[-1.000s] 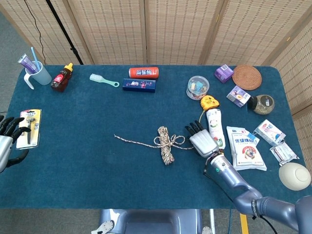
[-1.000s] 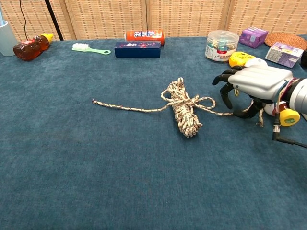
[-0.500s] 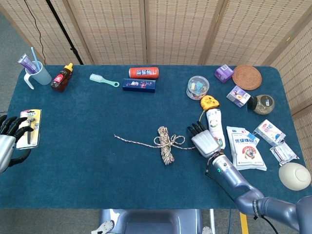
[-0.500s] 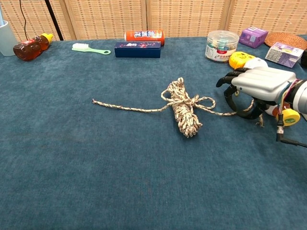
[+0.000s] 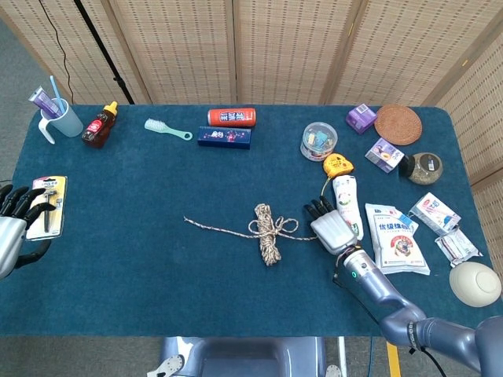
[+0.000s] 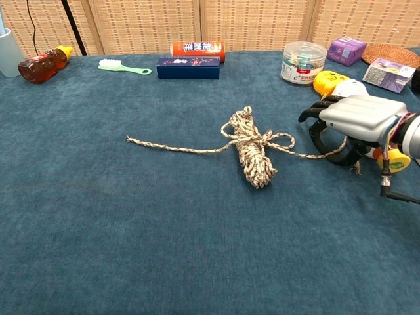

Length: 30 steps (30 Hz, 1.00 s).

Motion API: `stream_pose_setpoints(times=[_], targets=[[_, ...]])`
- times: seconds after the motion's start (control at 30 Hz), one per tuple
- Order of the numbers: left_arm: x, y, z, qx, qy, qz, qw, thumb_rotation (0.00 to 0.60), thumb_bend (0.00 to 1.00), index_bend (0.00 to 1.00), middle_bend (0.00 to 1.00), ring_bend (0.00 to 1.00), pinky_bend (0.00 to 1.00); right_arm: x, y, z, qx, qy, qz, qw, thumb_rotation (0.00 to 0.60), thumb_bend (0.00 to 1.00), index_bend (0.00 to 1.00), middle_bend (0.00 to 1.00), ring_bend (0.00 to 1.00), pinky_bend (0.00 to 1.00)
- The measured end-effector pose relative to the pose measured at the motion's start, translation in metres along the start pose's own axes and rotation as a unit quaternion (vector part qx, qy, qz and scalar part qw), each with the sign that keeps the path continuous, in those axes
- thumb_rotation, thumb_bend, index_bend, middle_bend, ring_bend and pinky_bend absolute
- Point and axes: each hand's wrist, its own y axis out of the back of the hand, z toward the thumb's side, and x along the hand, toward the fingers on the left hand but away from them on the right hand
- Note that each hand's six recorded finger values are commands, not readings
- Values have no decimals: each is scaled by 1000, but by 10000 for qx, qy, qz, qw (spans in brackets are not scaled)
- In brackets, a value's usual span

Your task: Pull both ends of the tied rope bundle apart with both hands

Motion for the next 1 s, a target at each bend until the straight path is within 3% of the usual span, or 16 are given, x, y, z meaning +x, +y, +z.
stream_pose_setpoints(times=[0.5,1.0], targets=[[1,0,0,-6,-5,-3,10000,600,267,285,153,75,0,-3,-5,1,24,31,64,10000,600,442,569,141,85,0],[0,0,-3,-19,7,8,10000,600,268,276,152,72,0,-5,-6,3,-5,13,52,10000,600,521,614,186,117,0]])
